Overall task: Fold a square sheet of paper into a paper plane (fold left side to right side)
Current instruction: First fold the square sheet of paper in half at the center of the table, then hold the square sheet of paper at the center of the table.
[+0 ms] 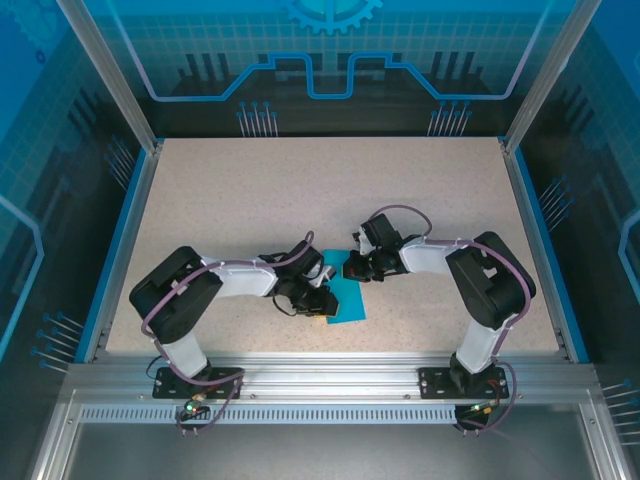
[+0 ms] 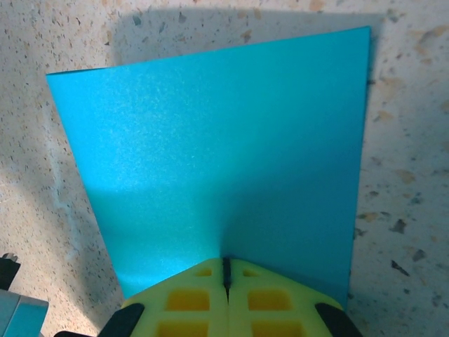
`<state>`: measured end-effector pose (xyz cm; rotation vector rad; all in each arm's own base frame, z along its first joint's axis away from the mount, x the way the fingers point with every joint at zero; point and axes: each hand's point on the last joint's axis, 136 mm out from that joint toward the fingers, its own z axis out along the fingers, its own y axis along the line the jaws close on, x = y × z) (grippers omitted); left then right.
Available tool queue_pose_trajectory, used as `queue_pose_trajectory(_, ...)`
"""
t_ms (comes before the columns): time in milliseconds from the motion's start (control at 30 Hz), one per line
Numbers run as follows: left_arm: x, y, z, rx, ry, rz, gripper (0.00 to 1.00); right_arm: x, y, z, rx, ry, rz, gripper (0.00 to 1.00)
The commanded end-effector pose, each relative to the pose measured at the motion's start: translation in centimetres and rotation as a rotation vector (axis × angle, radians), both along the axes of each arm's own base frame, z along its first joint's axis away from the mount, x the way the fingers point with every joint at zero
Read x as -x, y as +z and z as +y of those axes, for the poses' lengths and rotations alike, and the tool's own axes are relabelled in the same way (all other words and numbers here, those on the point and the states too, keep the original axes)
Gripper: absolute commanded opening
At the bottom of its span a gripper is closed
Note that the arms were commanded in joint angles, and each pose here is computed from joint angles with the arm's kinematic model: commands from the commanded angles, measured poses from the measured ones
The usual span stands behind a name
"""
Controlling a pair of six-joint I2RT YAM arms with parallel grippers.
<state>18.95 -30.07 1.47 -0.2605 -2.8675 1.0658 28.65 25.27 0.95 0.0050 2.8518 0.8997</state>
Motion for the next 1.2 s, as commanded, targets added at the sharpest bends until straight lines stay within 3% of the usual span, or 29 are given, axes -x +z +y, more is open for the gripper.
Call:
queue_pose_trajectory(0,3.1,-1.5,1.7,-0.056,-0.037,0.086,0.21,2.6,-4.3,-4.2,0.206,-0.045,0.127,0.01)
queue_pose_trajectory(367,5.1,-1.1,2.4,-0.047,-0.059,0.104,0.20,2.6,-4.6,-4.3,0.213,-0.045,0.133,0.01)
queue_pose_trajectory(567,4.7,0.5,2.1,-0.013,-0.059,0.072,0.19,2.6,-4.5,-4.1,0.210,-0.040,0.134,0.01)
queue_pose_trajectory(833,-0.9,6.1,2.3,0.081,0.021,-0.053,0.21,2.6,-4.5,-4.0,0.209,-0.033,0.133,0.01)
queue_pose_trajectory(1167,-5.6,3.4,0.1,0.065,0.013,-0.057,0.19,2.6,-4.2,-3.7,0.216,-0.015,0.127,0.01)
